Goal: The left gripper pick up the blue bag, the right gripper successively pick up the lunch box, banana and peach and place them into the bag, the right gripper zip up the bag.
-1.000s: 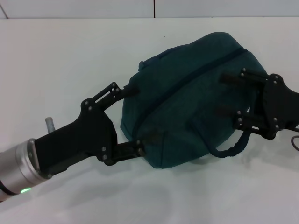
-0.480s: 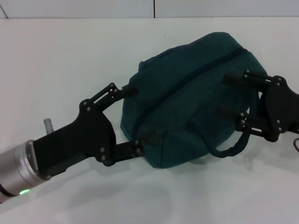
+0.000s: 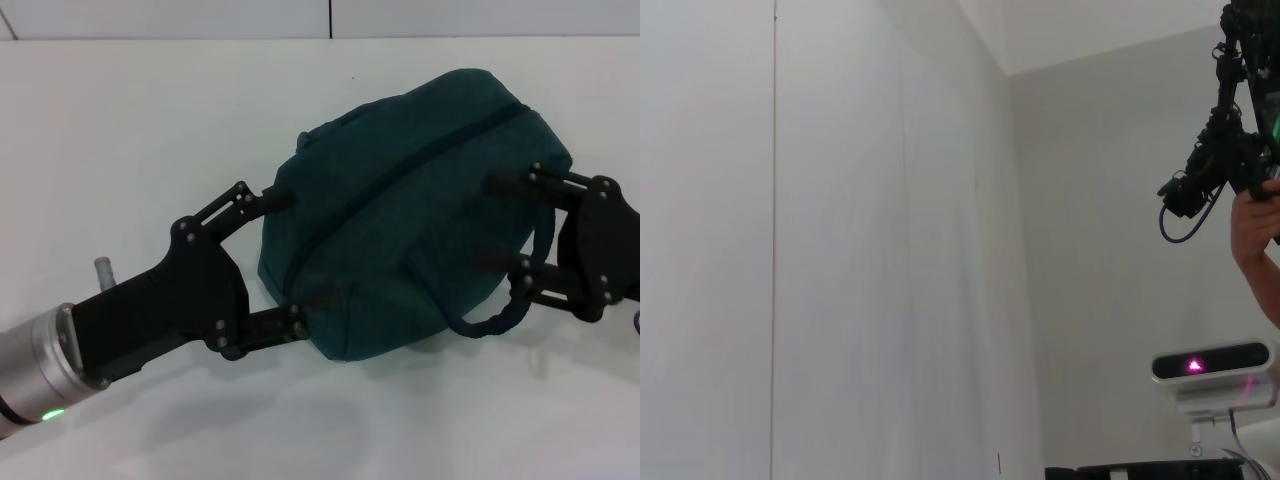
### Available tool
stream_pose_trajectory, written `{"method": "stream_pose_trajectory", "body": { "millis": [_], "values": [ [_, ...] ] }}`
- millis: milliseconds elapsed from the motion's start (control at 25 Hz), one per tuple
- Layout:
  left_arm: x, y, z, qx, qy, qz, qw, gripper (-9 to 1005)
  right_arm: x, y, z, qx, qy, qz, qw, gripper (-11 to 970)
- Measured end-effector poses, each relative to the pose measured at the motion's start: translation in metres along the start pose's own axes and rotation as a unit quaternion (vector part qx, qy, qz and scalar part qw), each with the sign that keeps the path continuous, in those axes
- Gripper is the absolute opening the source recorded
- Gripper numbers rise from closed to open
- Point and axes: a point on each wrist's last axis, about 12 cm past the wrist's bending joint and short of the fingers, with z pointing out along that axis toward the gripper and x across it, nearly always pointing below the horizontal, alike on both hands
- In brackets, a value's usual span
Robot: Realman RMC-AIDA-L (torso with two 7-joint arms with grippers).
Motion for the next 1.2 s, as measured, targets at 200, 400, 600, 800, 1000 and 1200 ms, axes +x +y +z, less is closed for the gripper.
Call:
{"method": "stream_pose_trajectory", "body": {
  "millis": [200, 400, 600, 800, 1000, 1200],
  "values": [
    [0.0, -0.0007, -0.0003, 0.0, -0.001, -0.001, 1.0, 895, 0.0011, 0.0026, -0.0025, 0.001, -0.001, -0.007, 1.0, 657],
    [-0.0001, -0.0021, -0.0017, 0.0, -0.003, -0.003, 1.0, 895, 0.0029, 0.0053, -0.0047, 0.004, -0.002, -0.005, 1.0, 657],
    [0.001, -0.0048, -0.0039, -0.004, -0.002, 0.0, 1.0, 895, 0.0034, 0.0065, -0.0056, 0.006, -0.003, -0.005, 1.0, 657],
    [0.0014, -0.0069, -0.0043, -0.004, -0.006, -0.001, 1.0, 895, 0.0047, 0.0073, -0.0062, 0.008, -0.003, -0.001, 1.0, 657],
    [0.0018, -0.0077, -0.0043, -0.004, -0.006, -0.003, 1.0, 895, 0.0052, 0.0077, -0.0059, 0.008, -0.004, 0.0, 1.0, 657],
    [0.002, -0.0079, -0.0043, -0.004, -0.006, -0.003, 1.0, 894, 0.0053, 0.0078, -0.0057, 0.008, -0.004, 0.0, 1.0, 657]
  ]
}}
